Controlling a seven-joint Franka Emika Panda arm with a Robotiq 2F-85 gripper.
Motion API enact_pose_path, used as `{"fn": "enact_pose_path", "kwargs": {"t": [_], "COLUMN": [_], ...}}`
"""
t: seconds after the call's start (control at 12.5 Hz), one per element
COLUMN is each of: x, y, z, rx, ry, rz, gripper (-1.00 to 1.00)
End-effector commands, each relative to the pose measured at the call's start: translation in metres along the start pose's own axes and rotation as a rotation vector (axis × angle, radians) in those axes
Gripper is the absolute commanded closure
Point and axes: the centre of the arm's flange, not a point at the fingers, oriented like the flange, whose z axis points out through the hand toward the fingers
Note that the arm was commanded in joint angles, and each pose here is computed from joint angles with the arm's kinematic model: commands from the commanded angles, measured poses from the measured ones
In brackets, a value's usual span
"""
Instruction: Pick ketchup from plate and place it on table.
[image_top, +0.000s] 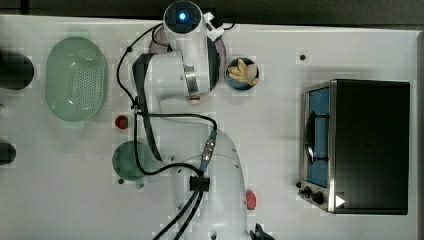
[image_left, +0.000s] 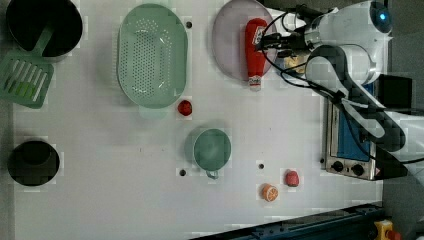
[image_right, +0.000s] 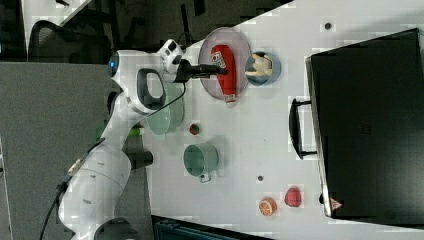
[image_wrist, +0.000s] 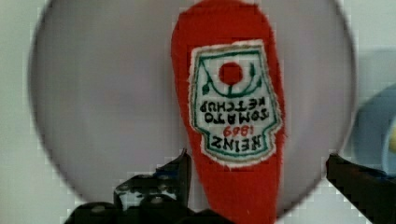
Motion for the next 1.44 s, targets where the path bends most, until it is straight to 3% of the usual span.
{"fn": "enact_pose_path", "kwargs": {"t": [0.08, 0.32, 0.4, 0.64, 0.96, 1.2, 1.44], "x": [0.005, 0.004, 0.005, 0.006, 0.012, 0.023, 0.025], "y": [-0.009, -0.011, -0.012, -0.012, -0.009, -0.003, 0.009], "z": [0.017, 0.037, 0.039, 0.039, 0.017, -0.035, -0.095], "rx": [0.020, 0.026, 0.031, 0.034, 0.038, 0.043, 0.015], "ry": [0.051, 0.049, 0.063, 0.074, 0.104, 0.163, 0.129], "rz": [-0.055, -0.056, -0.057, -0.056, -0.044, -0.025, -0.007], "gripper": [-1.00, -1.00, -0.92, -0.21, -0.19, -0.19, -0.19]}}
